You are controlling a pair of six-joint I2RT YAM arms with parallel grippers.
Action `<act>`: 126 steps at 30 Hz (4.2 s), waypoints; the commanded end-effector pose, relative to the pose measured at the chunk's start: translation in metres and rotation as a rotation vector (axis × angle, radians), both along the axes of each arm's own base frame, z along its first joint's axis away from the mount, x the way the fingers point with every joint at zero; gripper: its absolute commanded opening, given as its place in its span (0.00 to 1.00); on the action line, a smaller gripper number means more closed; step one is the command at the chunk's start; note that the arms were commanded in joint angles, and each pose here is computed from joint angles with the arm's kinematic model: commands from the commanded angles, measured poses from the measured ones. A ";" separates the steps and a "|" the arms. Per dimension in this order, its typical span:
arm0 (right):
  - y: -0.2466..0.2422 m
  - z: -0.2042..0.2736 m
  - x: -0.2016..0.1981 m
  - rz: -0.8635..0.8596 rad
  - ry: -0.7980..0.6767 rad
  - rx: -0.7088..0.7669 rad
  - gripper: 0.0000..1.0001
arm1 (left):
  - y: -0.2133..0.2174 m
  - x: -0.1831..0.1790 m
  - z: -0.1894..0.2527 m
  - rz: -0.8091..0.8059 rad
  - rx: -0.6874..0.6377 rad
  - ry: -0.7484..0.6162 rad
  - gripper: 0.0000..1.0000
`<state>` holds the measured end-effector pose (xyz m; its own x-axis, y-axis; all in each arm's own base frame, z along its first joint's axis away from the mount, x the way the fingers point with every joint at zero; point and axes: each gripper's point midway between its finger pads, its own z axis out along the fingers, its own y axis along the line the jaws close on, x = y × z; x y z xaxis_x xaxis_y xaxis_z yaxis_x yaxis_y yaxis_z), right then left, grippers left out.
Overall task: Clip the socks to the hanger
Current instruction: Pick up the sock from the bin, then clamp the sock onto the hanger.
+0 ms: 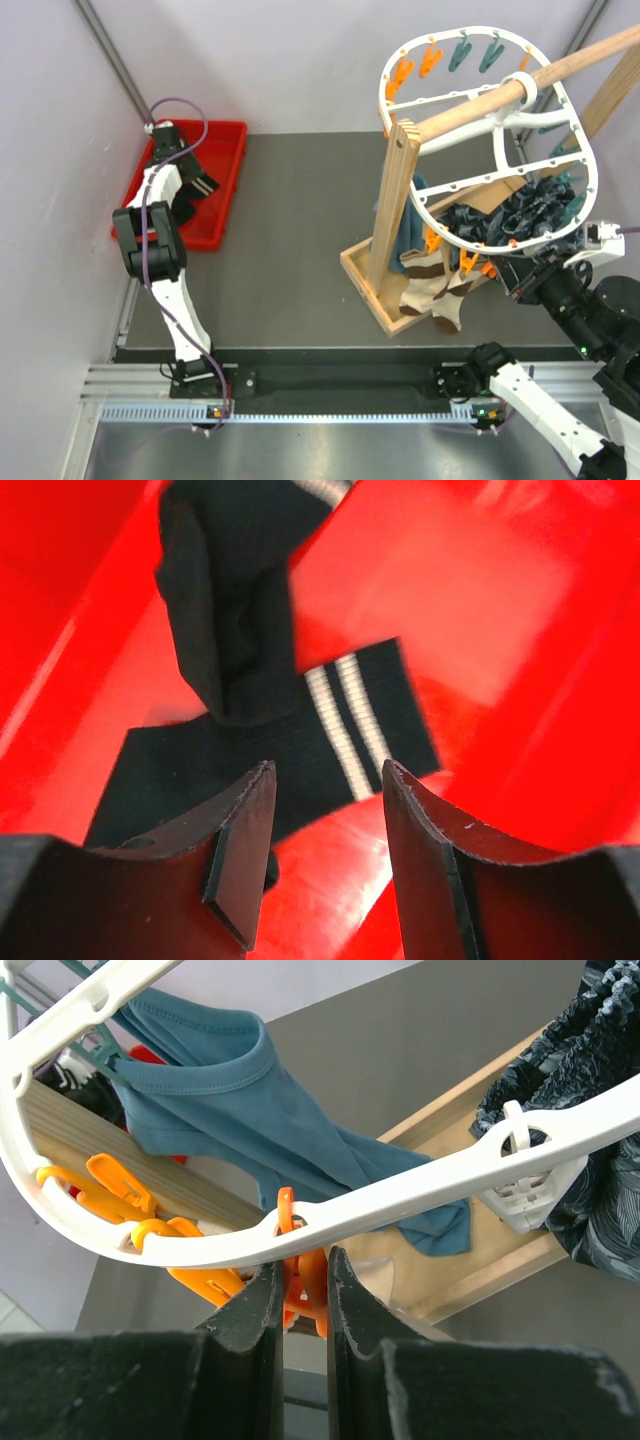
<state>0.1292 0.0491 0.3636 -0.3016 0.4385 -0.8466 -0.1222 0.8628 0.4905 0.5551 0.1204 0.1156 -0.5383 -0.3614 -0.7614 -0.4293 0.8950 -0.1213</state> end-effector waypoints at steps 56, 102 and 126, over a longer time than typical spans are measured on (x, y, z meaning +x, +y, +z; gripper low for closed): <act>0.030 -0.001 0.003 0.161 -0.005 -0.018 0.00 | -0.291 -0.303 0.284 -0.924 -0.940 -0.585 0.00; 0.074 0.031 -0.031 0.433 -0.084 0.189 0.00 | -0.564 -0.452 0.278 -1.550 -1.542 -0.398 0.00; 0.083 0.033 -0.037 0.489 -0.083 0.219 0.00 | -0.566 -0.448 0.274 -1.533 -1.483 -0.396 0.00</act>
<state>0.1067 0.1092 0.3990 -0.3643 0.4688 -0.8047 -0.4479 0.6694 0.5928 0.1090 -0.4449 0.3684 -0.8394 -0.1711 -0.5159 0.5413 -0.3494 -0.7648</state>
